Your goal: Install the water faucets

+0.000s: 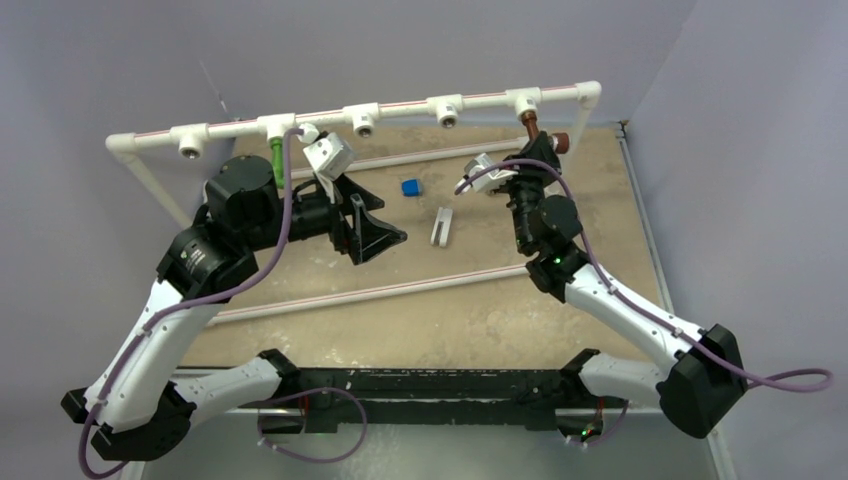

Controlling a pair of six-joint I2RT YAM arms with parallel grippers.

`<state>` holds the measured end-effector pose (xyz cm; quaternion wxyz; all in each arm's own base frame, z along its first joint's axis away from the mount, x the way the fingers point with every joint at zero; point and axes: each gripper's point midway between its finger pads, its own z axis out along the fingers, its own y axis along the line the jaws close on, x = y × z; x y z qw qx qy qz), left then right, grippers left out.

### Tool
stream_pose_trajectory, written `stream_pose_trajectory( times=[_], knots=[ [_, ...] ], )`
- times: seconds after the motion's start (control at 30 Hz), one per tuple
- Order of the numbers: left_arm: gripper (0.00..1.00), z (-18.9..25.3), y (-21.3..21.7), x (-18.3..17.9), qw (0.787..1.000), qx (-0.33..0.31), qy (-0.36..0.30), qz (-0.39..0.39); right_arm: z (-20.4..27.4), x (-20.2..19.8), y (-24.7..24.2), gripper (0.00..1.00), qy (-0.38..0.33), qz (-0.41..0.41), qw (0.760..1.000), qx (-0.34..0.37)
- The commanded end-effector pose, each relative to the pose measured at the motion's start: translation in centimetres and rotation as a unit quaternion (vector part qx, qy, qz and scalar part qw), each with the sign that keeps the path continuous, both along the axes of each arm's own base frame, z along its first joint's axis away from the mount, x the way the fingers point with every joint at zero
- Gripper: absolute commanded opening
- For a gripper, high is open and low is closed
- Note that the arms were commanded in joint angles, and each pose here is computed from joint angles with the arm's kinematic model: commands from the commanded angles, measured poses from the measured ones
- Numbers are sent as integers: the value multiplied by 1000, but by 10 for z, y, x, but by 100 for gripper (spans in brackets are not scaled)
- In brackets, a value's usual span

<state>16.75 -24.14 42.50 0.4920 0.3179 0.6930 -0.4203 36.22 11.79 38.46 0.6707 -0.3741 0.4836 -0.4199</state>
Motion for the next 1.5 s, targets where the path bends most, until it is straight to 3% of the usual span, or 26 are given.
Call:
stream_pose_trajectory(
  times=[0.0, 0.17, 0.37, 0.53, 0.63, 0.7, 0.87, 1.17, 1.4, 1.43, 1.47],
  knots=[
    [77, 5, 2, -5, 1000, -3, -18, -7, 8, 0, -21, 28, -11, -29, 994, 106],
    [77, 5, 3, -6, 1000, -4, -18, -7, -18, 4, -29, 0, 6, -48, 983, 175],
    [77, 6, 3, -5, 1000, -3, -17, -4, -35, 13, -18, 0, 29, -24, 943, 330],
    [77, 6, 2, -2, 1000, -1, -16, -3, -36, 16, 11, 0, 55, 54, 867, 492],
    [77, 5, 1, -1, 1000, 0, -15, -2, -31, 11, 29, 0, 67, 107, 799, 588],
    [77, 3, 0, 0, 1000, 2, -12, -2, -19, 4, 34, 0, 58, 145, 730, 666],
    [77, 3, -1, 1, 1000, 3, -11, -2, 13, -14, 35, 0, 40, 207, 604, 769],
    [77, 4, -3, 0, 1000, 1, -9, -9, 46, -39, 30, 0, 39, 279, 381, 881],
    [77, 4, -6, -2, 1000, -2, -4, -18, 45, -57, 27, 0, 61, 318, 159, 933],
    [77, 5, -7, -3, 1000, -2, -3, -22, 42, -58, 27, 0, 66, 321, 115, 938],
    [77, 5, -7, -3, 1000, -3, -3, -24, 40, -59, 27, 0, 68, 323, 96, 939]
  ],
)
